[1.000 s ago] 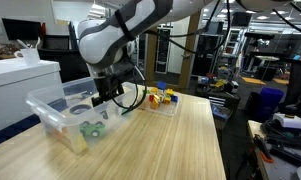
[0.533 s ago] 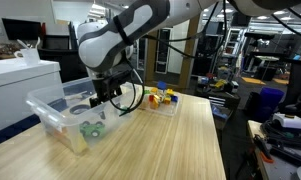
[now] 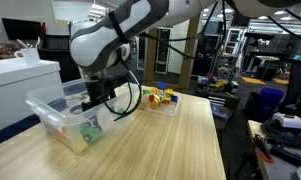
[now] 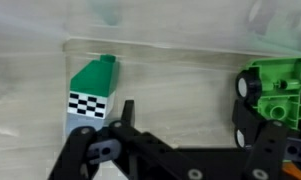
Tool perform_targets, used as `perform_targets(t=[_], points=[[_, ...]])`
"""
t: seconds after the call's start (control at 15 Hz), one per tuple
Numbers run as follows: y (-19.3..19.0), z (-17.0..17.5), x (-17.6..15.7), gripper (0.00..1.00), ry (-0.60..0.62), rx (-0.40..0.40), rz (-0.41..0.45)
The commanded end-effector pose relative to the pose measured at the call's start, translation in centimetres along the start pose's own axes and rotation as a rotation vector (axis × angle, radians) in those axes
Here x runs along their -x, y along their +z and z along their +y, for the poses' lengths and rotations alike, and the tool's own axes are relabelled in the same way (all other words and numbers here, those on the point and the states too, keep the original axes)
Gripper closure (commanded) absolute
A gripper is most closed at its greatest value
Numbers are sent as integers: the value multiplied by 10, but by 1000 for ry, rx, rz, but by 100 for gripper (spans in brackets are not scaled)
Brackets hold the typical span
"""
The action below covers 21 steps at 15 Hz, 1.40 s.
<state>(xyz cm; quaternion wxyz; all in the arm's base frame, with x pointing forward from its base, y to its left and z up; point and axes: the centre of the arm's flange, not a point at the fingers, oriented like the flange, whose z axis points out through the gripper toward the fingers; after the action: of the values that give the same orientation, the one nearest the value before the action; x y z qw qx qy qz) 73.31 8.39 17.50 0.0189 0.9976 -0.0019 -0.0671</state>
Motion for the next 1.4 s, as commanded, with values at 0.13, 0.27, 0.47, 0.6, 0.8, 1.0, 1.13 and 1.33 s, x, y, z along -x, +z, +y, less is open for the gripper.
perform_targets(t=[0.13,0.27,0.47,0.6,0.8,1.0,1.13,1.33], points=[[-25,8,-11,0,42,31,125],[-21,22,-14,0,101,67,119],[-19,39,-15,0,168,98,111],[-14,48,-13,0,195,120,86],[-1,48,-5,0,188,121,-19],[12,48,-1,0,195,130,-100],[17,47,0,0,188,119,-111],[14,43,0,49,159,101,-73]])
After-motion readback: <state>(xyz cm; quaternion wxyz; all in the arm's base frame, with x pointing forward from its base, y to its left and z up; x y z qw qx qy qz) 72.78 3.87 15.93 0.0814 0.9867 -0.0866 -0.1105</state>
